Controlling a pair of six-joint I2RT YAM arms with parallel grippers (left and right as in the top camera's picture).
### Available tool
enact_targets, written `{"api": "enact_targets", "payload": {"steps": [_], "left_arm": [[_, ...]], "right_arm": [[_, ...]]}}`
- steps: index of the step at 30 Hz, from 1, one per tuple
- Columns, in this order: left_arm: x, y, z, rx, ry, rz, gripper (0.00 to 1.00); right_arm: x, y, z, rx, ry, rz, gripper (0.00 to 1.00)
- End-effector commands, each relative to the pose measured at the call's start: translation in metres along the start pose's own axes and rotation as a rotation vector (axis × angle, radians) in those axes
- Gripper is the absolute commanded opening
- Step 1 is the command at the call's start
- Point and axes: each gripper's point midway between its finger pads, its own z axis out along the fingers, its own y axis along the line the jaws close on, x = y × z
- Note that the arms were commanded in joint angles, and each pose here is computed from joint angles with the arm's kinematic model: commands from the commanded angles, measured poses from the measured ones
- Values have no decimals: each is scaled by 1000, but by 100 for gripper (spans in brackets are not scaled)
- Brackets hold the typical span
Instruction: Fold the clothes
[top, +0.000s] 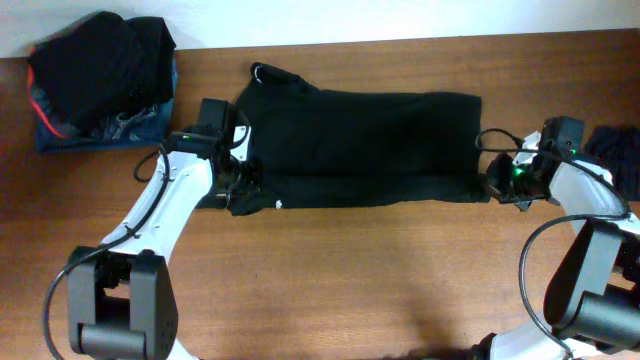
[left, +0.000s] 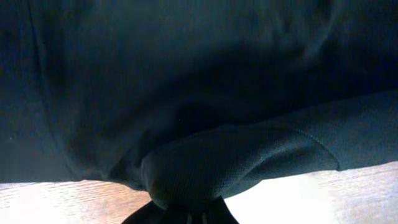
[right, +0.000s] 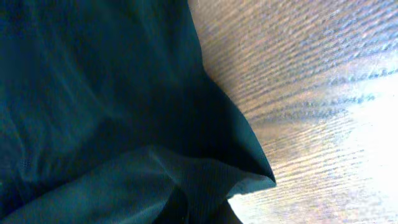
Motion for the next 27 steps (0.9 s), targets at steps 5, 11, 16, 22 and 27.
{"api": "enact_targets", "payload": {"steps": [5,11,16,22,27], "left_arm": [[-13,4,-11,-21,-54,17,3],[-14,8,-5,-39,-52,16,3],[-12,13,13,-53,-20,11,3],[-16,27,16,-130,-32,10,4],[-27,25,16,-122,-77,16,6]], "right_arm": [[-11,15,-3,-22,-43,-25,7],[-10,38,8,-9,-75,-118,8],[-16,26,9,99,-117,-107,10],[-23,2,4,240,-160,-99,15],[-23,2,4,240,-162,-99,23]]}}
